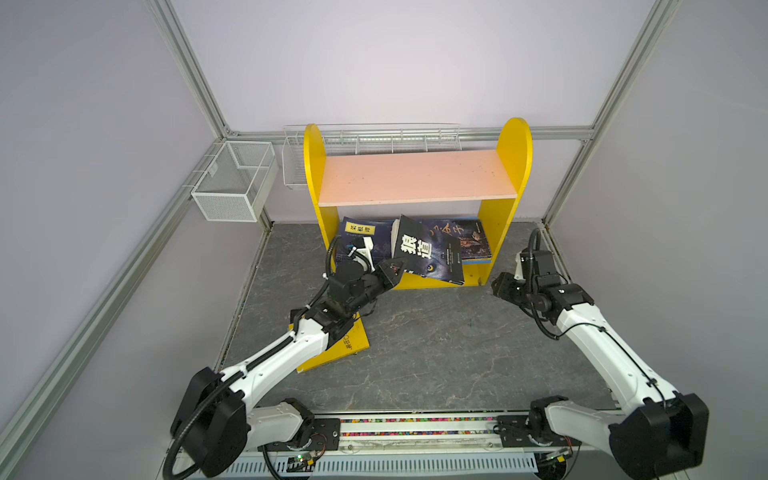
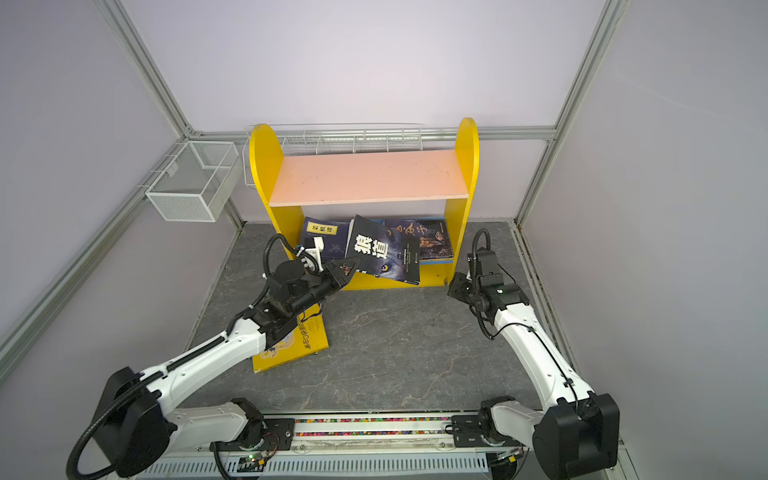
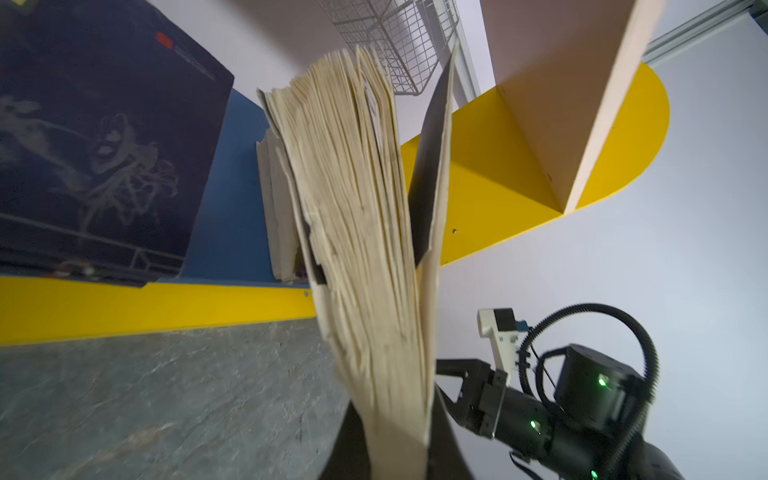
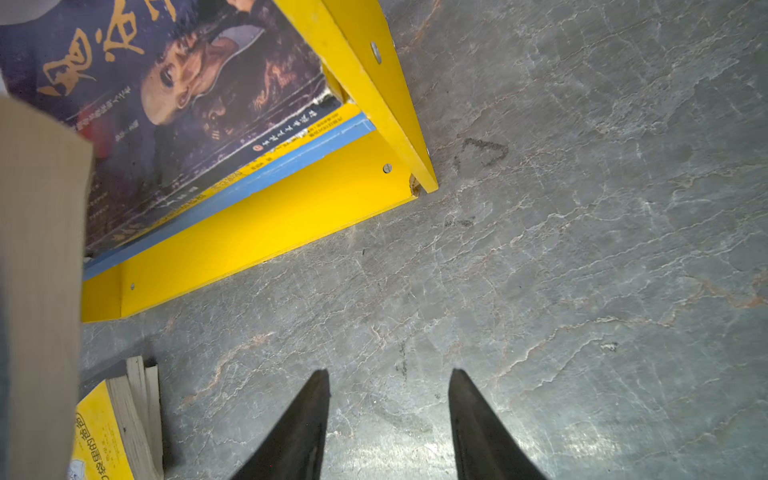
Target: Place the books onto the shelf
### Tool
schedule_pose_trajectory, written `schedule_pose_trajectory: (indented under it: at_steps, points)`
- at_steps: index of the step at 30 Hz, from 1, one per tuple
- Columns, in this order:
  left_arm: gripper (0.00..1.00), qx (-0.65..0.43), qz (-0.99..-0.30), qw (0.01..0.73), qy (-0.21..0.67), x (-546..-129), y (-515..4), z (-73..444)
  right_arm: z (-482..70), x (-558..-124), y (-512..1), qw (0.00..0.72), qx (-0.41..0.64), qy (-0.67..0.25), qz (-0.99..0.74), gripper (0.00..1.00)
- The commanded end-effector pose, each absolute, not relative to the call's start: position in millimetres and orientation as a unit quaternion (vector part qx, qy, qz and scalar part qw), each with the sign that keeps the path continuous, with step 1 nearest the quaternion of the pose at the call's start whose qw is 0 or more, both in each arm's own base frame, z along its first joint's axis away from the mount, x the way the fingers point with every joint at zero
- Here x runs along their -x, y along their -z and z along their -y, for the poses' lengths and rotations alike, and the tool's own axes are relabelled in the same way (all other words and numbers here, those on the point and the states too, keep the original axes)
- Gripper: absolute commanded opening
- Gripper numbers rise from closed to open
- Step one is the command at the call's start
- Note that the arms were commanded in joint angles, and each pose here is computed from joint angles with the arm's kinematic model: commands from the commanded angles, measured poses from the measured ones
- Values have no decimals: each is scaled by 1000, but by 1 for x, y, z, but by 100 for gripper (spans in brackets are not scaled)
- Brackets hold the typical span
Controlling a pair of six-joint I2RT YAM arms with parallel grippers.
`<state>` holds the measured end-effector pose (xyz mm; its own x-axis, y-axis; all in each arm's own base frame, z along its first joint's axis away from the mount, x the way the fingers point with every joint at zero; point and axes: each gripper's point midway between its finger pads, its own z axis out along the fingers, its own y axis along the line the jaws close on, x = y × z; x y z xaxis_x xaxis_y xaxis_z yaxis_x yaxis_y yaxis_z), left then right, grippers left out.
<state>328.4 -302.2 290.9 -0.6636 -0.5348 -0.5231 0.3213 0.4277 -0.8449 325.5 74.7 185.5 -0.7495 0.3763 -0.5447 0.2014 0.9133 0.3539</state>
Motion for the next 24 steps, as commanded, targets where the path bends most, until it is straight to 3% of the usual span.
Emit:
schedule_pose_trajectory:
  at_steps: [1,9,24]
  points:
    - [0,82,-681,468,557,-352,-346,313,-72,-329,-195,323,-152,-130,-925,50]
    - [0,89,-700,487,515,-395,-341,338,-59,-330,-197,326,-168,-126,-922,50]
    - [0,116,-718,404,555,-424,-287,403,-49,-331,-200,327,-173,-116,-922,50]
